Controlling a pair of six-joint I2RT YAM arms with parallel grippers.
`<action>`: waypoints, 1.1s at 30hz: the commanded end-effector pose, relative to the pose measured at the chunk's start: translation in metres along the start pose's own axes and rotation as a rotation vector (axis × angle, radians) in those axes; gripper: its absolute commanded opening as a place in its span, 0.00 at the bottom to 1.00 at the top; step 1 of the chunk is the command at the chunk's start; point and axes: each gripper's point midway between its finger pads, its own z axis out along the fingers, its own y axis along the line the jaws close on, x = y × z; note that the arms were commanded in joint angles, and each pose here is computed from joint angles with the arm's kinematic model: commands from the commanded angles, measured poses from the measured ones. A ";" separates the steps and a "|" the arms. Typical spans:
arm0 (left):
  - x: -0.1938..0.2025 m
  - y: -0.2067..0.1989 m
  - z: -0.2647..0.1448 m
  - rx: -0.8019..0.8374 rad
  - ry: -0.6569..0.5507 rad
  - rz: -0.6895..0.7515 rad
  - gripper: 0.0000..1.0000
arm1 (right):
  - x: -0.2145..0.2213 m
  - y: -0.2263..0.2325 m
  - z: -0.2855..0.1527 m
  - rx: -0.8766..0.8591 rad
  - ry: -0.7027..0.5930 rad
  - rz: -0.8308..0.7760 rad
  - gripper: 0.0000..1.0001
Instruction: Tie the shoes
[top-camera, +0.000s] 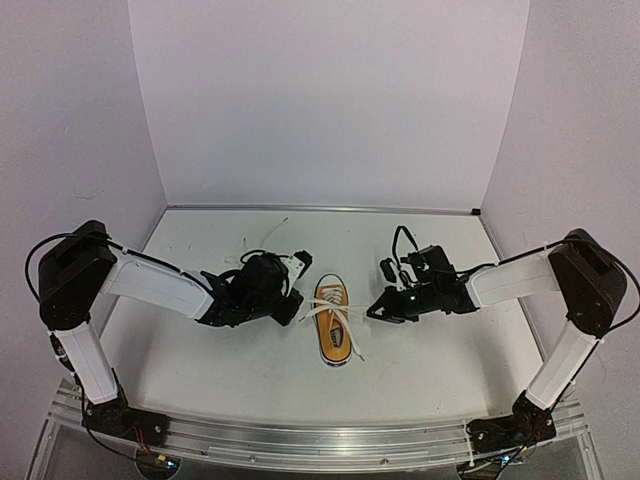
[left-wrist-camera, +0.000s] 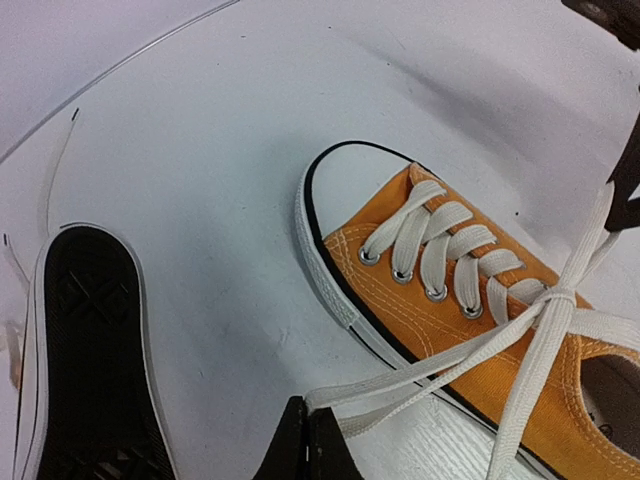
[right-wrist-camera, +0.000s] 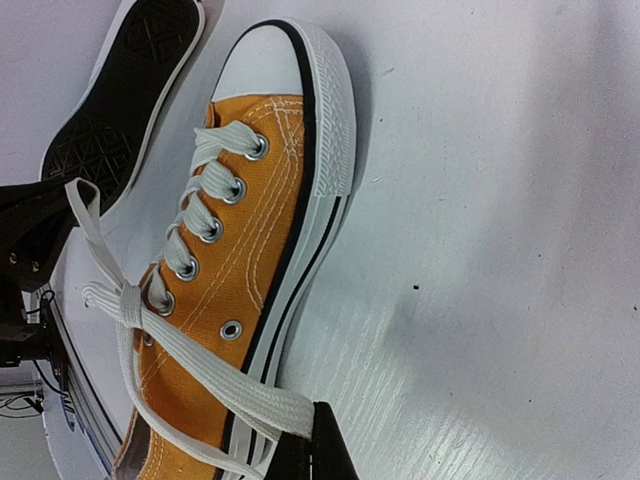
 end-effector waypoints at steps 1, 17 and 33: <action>-0.011 0.045 -0.012 -0.084 -0.051 -0.306 0.00 | 0.005 -0.015 -0.003 0.064 0.011 0.018 0.00; 0.005 0.046 0.001 -0.068 -0.015 -0.630 0.00 | 0.006 -0.018 -0.002 0.072 0.012 0.023 0.00; -0.024 0.012 0.005 0.124 -0.009 -0.453 0.05 | -0.016 0.009 -0.010 0.001 -0.003 -0.015 0.03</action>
